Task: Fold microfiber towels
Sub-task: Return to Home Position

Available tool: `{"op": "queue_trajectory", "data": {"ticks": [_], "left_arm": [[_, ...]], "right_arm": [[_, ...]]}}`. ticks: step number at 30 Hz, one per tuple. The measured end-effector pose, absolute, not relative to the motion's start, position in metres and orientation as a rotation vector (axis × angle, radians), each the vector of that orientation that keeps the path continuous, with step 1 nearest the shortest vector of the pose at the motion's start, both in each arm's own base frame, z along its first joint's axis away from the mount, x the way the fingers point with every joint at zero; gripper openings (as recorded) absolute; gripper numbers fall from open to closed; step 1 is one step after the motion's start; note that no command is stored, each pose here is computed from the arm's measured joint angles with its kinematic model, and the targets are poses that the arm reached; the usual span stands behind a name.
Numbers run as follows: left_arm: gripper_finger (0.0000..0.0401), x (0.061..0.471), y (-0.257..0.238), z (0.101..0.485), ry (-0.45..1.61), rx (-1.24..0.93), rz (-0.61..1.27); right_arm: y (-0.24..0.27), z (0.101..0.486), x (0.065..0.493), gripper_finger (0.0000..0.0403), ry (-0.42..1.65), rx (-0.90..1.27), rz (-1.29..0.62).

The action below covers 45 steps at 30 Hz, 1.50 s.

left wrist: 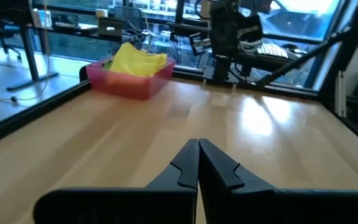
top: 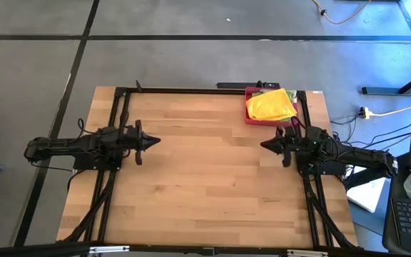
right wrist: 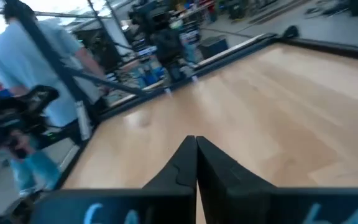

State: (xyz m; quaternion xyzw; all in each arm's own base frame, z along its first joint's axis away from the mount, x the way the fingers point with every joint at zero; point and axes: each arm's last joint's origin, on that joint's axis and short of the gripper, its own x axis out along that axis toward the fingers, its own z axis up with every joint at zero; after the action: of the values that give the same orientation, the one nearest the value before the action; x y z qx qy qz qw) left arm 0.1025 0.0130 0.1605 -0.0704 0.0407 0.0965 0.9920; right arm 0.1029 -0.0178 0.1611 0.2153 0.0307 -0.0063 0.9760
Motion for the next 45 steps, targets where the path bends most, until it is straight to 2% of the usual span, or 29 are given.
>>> {"op": "queue_trajectory", "data": {"ticks": [7,10,16,45], "left_arm": [[0.0000,0.1035,0.0118,0.1584,0.110,-0.125,0.148],[0.0000,0.1041,0.0132,0.1580,0.113,-0.121,0.195],[0.0000,0.1040,0.0144,0.1585,0.109,-0.093,0.236],[0.0000,0.1040,0.0145,0.1586,0.108,-0.095,0.237]], "right_arm": [[-0.0206,0.1593,0.1028,0.0003,0.064,0.365,-0.109],[-0.0209,0.1592,0.1027,0.0004,0.065,0.354,-0.118],[-0.0248,0.1571,0.1020,0.0022,0.068,0.315,-0.256],[-0.0249,0.1575,0.1020,0.0029,0.064,0.315,-0.258]]}}
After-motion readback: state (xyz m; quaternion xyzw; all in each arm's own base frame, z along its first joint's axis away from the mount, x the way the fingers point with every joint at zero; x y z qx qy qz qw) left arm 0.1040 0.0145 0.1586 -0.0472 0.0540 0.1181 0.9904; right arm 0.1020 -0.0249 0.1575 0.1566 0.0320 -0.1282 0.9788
